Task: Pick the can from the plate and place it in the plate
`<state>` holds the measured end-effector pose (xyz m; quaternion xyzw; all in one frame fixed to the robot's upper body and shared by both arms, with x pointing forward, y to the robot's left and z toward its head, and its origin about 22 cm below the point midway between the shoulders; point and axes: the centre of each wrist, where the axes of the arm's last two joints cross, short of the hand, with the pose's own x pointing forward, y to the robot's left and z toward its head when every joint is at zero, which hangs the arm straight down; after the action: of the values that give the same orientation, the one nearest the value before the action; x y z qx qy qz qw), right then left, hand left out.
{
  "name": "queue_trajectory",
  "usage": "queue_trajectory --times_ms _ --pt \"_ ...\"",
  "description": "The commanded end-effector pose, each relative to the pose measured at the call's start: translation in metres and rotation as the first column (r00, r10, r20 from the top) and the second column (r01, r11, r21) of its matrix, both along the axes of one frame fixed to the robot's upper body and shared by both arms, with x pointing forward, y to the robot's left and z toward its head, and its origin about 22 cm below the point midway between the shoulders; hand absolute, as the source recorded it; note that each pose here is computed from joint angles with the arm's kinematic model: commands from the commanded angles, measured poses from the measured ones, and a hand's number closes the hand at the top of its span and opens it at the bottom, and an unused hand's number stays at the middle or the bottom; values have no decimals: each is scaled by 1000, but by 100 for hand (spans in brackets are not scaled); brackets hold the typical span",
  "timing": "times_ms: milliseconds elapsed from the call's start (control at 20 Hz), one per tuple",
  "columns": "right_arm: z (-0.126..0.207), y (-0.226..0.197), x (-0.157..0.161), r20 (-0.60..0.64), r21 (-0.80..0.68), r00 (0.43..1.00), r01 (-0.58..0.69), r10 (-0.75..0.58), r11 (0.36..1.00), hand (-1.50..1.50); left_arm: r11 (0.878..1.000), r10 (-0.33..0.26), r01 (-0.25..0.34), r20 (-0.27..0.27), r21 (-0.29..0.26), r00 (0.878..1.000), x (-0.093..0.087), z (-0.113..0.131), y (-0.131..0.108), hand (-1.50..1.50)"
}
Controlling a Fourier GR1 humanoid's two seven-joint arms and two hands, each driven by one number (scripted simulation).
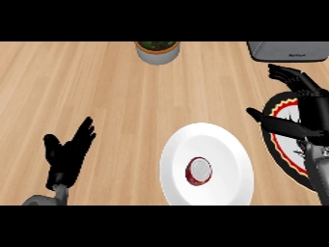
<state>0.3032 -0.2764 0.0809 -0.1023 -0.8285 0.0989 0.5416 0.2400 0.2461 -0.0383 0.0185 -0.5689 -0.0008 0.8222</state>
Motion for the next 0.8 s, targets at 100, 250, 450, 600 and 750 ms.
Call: queue_trajectory --times_ms 100,250,450,600,750 --pt "7 -11 -22 20 -87 998 -57 59 995 -150 999 -19 18 -26 -44 999 -4 -4 -15 0" --pt "24 -19 -31 -115 -262 988 -131 104 956 -150 1000 -14 14 -26 -19 1000 -17 -9 -9 0" --pt "42 -11 -38 -284 -477 947 -276 151 834 -150 999 -11 10 -22 -42 1000 -10 0 -2 0" --pt "66 -5 -45 -341 -522 925 -336 169 784 -150 1000 -22 22 -26 -12 999 -10 0 -9 0" --pt "60 26 -64 -366 -570 919 -344 144 746 -150 1000 -10 9 -37 -24 999 6 12 -5 0"
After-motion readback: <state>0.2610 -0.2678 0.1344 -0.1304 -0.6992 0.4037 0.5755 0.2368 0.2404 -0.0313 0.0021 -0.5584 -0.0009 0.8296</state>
